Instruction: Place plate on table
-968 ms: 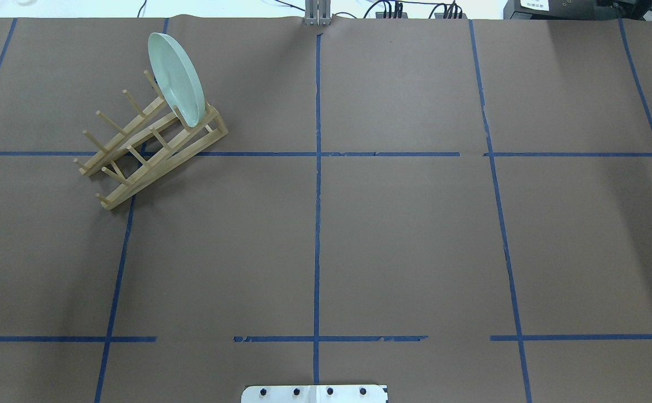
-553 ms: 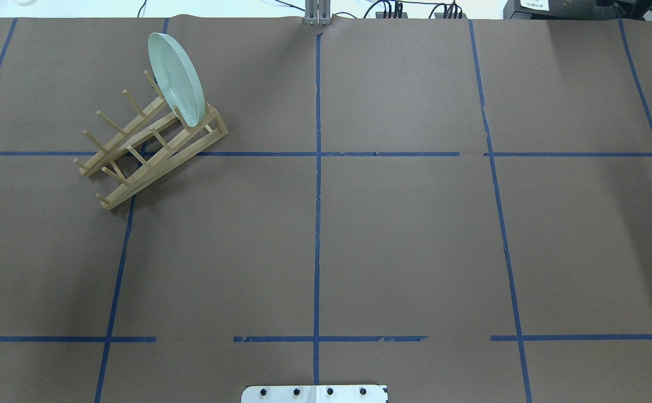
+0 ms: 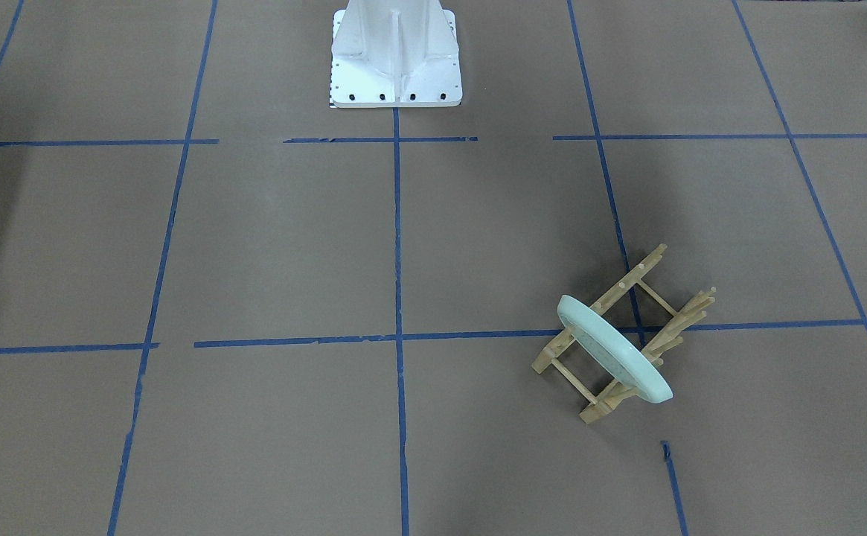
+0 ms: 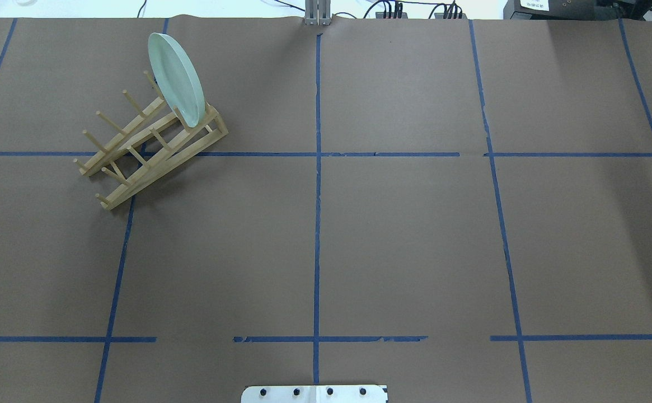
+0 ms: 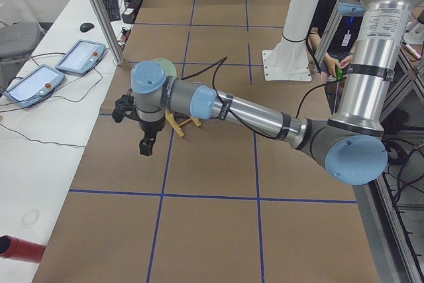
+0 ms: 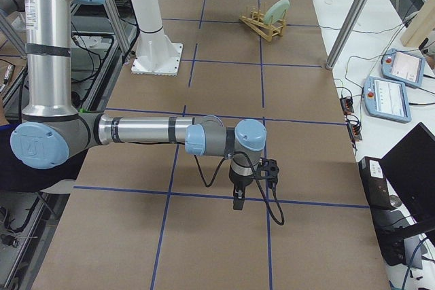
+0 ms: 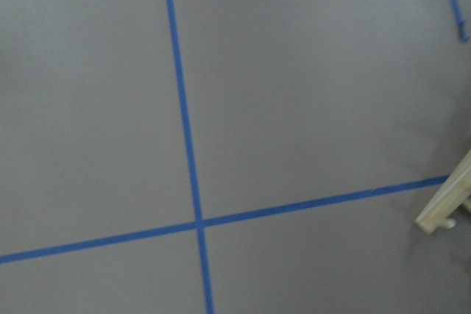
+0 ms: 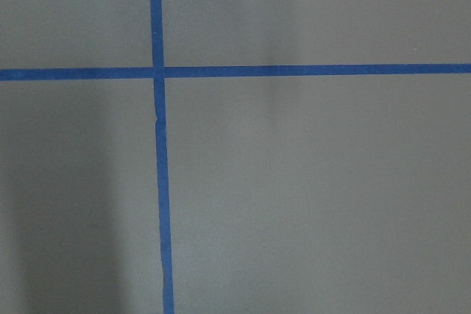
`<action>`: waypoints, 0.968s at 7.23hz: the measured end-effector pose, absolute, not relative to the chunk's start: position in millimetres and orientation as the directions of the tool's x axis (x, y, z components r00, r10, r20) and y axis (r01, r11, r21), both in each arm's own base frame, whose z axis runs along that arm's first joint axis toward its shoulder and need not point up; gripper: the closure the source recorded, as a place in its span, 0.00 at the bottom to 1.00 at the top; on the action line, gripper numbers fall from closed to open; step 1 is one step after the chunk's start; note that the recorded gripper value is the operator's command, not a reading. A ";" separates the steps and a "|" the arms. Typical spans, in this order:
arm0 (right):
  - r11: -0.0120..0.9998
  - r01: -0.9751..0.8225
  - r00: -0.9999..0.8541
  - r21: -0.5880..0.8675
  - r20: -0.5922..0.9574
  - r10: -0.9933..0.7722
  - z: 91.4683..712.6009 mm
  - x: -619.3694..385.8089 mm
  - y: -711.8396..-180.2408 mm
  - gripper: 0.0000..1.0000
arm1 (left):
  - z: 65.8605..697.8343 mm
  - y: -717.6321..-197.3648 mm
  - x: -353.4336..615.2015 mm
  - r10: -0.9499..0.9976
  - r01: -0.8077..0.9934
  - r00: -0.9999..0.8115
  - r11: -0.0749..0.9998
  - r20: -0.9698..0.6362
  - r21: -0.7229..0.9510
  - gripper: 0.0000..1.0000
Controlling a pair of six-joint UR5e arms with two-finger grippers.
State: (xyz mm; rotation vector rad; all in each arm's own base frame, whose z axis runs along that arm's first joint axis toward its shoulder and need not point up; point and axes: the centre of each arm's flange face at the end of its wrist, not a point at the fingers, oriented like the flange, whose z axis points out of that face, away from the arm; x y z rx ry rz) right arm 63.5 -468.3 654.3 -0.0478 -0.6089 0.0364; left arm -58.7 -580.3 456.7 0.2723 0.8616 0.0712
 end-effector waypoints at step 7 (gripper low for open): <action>0.998 -0.020 0.820 -0.055 0.571 0.048 654.3 63.4 -468.3 0.00 | 284.4 -598.4 201.1 -0.053 0.261 0.292 0.965 -0.955 0.026 0.00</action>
